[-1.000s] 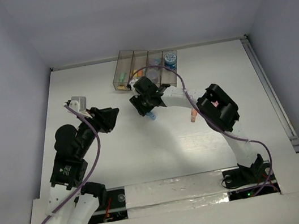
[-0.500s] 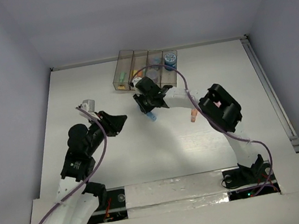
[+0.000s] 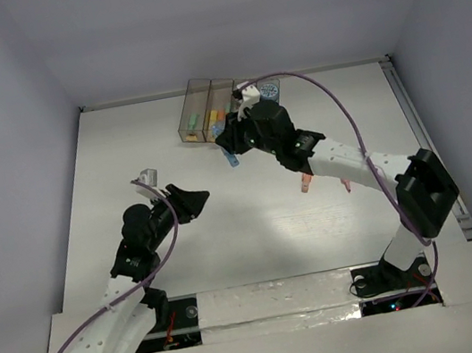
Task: Sort the stationery into containers
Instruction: Pick up the pen from the center of the board.
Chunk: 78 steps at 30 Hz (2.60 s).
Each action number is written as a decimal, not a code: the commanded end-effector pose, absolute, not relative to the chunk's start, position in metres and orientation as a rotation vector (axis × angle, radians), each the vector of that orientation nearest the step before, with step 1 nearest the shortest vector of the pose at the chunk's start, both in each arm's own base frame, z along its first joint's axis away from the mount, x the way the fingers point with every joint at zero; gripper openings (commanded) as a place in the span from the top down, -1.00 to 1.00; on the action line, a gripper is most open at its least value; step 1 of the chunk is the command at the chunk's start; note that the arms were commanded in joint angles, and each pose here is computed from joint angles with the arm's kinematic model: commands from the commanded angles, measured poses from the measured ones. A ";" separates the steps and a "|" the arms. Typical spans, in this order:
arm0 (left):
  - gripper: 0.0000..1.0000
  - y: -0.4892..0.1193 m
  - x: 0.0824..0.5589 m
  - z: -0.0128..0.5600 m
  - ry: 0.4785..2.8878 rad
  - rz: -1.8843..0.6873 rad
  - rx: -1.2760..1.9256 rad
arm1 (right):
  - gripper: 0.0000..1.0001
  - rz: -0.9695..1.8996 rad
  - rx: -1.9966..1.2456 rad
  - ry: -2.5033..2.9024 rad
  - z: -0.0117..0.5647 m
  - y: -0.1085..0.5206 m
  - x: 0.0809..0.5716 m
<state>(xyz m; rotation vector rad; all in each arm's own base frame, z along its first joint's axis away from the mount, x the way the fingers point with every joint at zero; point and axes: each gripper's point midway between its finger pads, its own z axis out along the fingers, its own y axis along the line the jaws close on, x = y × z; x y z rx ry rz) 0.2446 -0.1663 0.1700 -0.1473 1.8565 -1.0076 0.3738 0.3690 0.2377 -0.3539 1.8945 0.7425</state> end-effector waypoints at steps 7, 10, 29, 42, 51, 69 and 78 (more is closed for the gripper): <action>0.10 -0.202 0.247 0.210 1.664 -1.091 -0.034 | 0.92 1.050 -0.205 1.781 0.266 0.383 0.348; 0.08 -0.212 0.250 0.209 1.664 -1.078 -0.016 | 0.92 1.090 -0.189 1.778 0.265 0.385 0.345; 0.12 -0.241 0.263 0.221 1.608 -1.116 0.029 | 0.92 1.124 -0.185 1.794 0.247 0.395 0.339; 0.49 -0.241 0.279 0.215 1.633 -1.064 -0.016 | 0.92 1.124 -0.204 1.813 0.240 0.399 0.335; 1.00 -0.241 0.284 0.213 1.649 -1.034 -0.036 | 0.92 1.136 -0.211 1.828 0.232 0.401 0.329; 1.00 -0.222 0.293 0.242 1.553 -1.002 -0.174 | 0.87 1.024 -0.121 1.799 0.208 0.399 0.297; 1.00 -0.215 0.296 0.251 1.528 -0.959 -0.176 | 0.85 1.039 -0.114 1.870 0.188 0.395 0.278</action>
